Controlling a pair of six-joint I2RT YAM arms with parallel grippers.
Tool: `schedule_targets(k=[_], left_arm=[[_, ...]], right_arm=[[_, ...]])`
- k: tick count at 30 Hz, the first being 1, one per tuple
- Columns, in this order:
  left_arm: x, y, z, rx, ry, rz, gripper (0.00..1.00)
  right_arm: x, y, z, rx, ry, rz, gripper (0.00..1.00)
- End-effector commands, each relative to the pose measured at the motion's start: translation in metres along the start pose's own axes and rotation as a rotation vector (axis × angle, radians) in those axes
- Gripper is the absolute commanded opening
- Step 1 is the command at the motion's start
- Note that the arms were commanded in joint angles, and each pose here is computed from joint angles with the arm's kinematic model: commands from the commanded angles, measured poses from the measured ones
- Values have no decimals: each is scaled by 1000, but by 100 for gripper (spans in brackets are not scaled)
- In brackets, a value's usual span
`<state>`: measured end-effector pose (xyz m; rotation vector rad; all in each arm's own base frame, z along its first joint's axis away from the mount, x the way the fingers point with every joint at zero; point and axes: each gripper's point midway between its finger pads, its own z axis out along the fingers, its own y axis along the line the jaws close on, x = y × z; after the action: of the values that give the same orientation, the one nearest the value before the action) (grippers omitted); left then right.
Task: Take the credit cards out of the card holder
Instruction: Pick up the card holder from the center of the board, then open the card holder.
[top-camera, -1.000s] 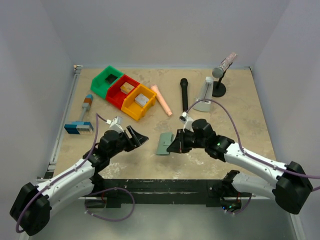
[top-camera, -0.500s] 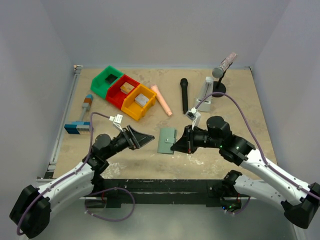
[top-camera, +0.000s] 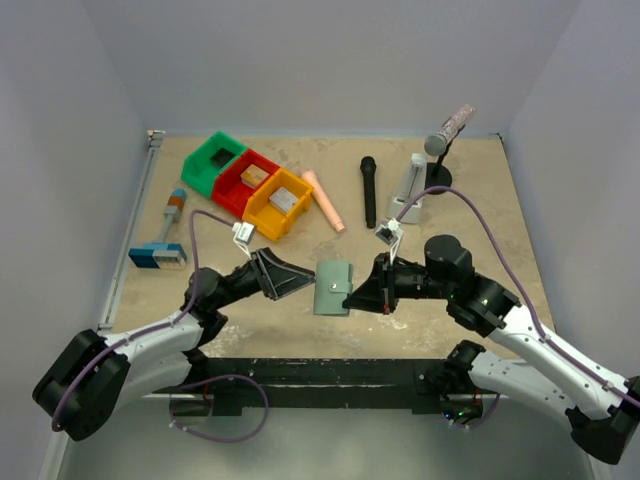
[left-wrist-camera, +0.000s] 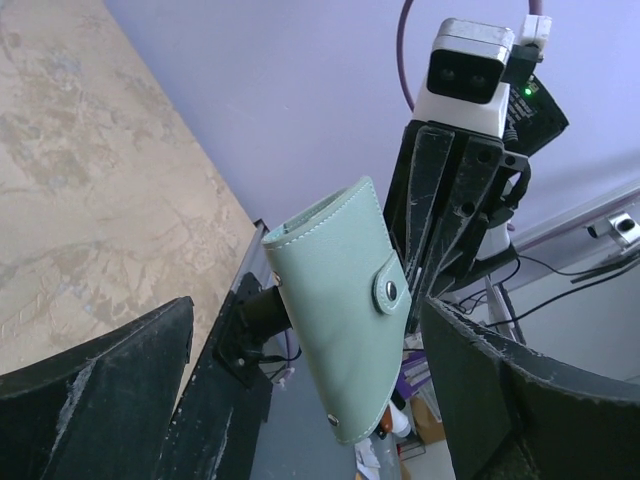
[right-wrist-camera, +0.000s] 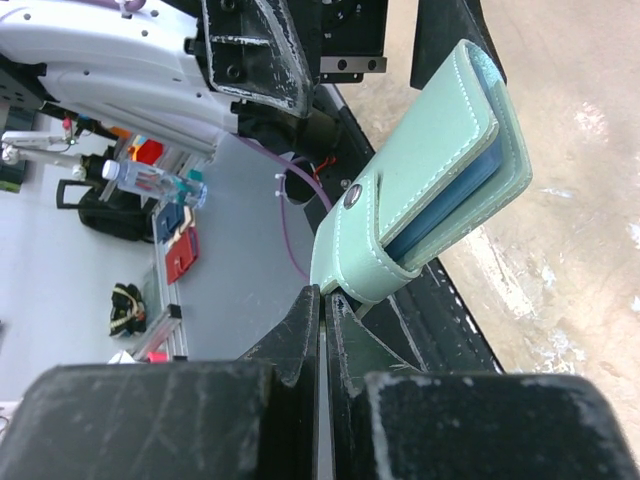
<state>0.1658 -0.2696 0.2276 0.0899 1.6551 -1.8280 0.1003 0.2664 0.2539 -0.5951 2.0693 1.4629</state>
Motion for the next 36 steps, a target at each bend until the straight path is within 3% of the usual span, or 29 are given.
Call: schedule_targets(k=[1,8,17,20,24,28,36], left_arm=[[-10,-34,2,126,-13,88,100],[-7,-49,8,171,46,123,95],[5,-39,11,155,93,98,89],[7,-38,10,159,99,95,84],[7,-45,10,200,100,90,67],[6,-52,9,240,96,73,57],[6,-61,6,280,91,59,49]], right_arm=[[-10,20,-5,-78,-30,-50,0],[-9,23,1,-105,-17,-48,0],[-13,32,5,-130,-12,-56,0],[-15,34,4,-136,-17,-60,0],[-15,32,5,-127,-18,-61,0],[-14,28,6,-114,-20,-59,0],[-10,21,7,-93,-14,-60,0]])
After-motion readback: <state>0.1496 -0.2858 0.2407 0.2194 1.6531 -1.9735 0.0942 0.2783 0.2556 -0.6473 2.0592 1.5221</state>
